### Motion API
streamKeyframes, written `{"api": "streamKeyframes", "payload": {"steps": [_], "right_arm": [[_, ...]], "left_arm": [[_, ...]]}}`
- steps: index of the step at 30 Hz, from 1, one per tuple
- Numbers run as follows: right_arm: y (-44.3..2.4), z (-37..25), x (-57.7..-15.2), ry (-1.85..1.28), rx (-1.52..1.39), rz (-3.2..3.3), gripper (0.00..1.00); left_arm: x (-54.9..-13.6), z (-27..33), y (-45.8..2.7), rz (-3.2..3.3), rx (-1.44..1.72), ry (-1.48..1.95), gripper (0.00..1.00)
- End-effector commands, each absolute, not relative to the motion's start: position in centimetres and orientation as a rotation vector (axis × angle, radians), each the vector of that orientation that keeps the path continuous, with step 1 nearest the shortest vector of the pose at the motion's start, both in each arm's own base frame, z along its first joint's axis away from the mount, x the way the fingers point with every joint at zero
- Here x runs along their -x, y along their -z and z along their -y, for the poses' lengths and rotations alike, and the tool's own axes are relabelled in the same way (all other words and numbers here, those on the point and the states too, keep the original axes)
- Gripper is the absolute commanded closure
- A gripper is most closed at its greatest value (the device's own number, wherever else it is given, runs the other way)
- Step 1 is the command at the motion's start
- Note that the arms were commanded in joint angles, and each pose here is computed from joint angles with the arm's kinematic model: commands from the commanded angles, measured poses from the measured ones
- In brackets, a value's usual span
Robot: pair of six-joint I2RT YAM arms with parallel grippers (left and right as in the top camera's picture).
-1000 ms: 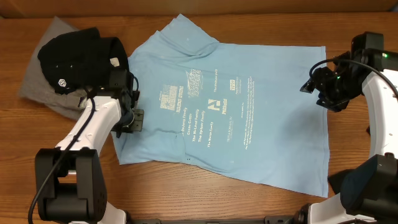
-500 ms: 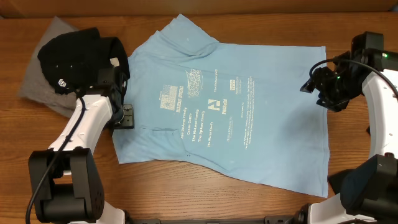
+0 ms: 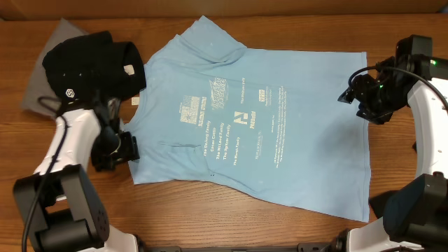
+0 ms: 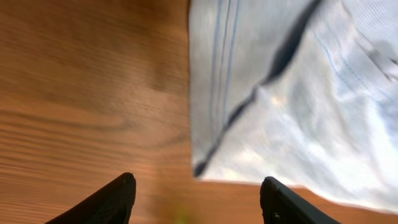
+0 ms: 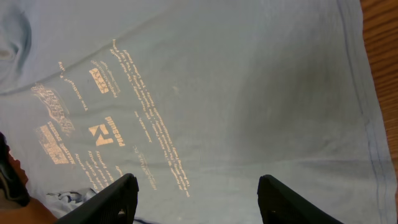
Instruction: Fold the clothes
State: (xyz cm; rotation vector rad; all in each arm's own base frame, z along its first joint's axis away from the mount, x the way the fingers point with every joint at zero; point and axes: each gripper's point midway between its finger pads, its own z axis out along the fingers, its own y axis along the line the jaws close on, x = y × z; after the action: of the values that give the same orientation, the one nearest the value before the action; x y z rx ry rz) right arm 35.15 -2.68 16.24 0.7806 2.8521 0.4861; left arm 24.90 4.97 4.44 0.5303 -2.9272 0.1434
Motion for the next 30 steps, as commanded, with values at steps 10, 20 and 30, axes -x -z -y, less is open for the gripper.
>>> {"api": "streamKeyframes", "payload": {"steps": [10,20,30], "right_arm": [[-17.2,2.9,-35.5,-0.468,-0.759,-2.813,0.34],[-17.4,3.0,-36.0,-0.467,-0.748,-2.793,0.30],[-17.3,2.9,-35.7,-0.468,-0.755,-2.803,0.28]], "left_arm": [[-23.4,-0.6,-3.1,2.859,-0.529,-0.472,0.39],[-22.0,-0.5,-0.1,2.874,-0.531,-0.453,0.47],[-21.2,-4.5,0.9,2.903,-0.546,-0.106,0.96]]}}
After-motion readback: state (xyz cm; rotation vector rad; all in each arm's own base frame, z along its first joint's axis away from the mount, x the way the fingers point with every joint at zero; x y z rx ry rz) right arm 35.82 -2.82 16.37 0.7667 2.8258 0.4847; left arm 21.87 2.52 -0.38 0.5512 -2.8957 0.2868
